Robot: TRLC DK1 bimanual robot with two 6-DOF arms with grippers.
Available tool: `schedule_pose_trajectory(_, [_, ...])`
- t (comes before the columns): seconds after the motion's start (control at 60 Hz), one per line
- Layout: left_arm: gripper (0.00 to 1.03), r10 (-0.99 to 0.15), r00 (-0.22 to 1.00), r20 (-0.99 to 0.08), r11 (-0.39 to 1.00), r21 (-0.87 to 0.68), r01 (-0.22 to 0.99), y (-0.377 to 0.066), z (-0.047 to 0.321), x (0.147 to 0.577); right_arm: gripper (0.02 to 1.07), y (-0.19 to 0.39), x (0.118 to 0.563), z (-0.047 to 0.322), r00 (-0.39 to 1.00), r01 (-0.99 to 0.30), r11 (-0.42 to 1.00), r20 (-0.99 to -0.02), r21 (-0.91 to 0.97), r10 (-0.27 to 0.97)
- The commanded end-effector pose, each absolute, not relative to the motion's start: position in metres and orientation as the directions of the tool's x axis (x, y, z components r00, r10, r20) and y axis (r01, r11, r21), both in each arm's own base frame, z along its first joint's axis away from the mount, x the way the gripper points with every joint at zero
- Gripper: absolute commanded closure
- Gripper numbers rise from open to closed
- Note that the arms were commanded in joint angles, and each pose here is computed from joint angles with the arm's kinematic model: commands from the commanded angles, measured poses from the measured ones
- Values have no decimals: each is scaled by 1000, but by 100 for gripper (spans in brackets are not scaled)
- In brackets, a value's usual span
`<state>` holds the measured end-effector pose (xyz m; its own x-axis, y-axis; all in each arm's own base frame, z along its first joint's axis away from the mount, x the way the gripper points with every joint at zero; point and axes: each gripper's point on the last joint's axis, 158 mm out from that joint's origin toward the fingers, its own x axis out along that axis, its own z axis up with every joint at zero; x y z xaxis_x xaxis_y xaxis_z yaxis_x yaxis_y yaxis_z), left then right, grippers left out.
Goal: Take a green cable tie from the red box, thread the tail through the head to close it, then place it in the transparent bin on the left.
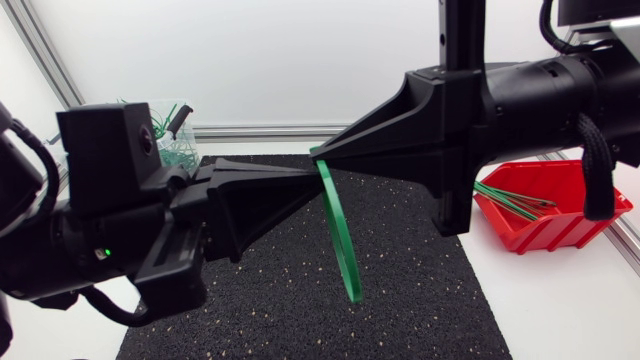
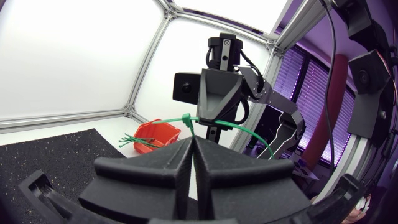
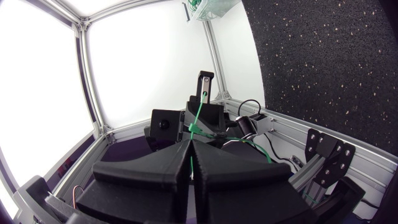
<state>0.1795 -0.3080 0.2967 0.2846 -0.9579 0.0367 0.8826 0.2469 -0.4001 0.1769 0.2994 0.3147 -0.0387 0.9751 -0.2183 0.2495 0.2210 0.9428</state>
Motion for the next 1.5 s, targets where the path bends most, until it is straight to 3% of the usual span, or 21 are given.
schedule_pose_trajectory(0.0, [100,-961,265,82,221,-354,909,-305,310,169,101,300,185,298,-29,322,243,-247,915,969])
schedule_pose_trajectory(0.317, [100,-957,281,74,238,-350,906,-306,309,172,101,303,180,297,-51,326,255,-253,910,966])
schedule_pose_trajectory(0.417, [100,-953,297,65,257,-350,901,-305,305,180,85,305,174,299,-65,315,257,-249,914,966])
schedule_pose_trajectory(0.817, [100,-942,335,12,308,-365,878,-300,284,202,70,292,163,328,-26,216,203,-202,955,979])
schedule_pose_trajectory(1.483, [100,-952,306,19,278,-370,887,-298,287,194,69,291,183,305,-4,257,237,-245,937,970])
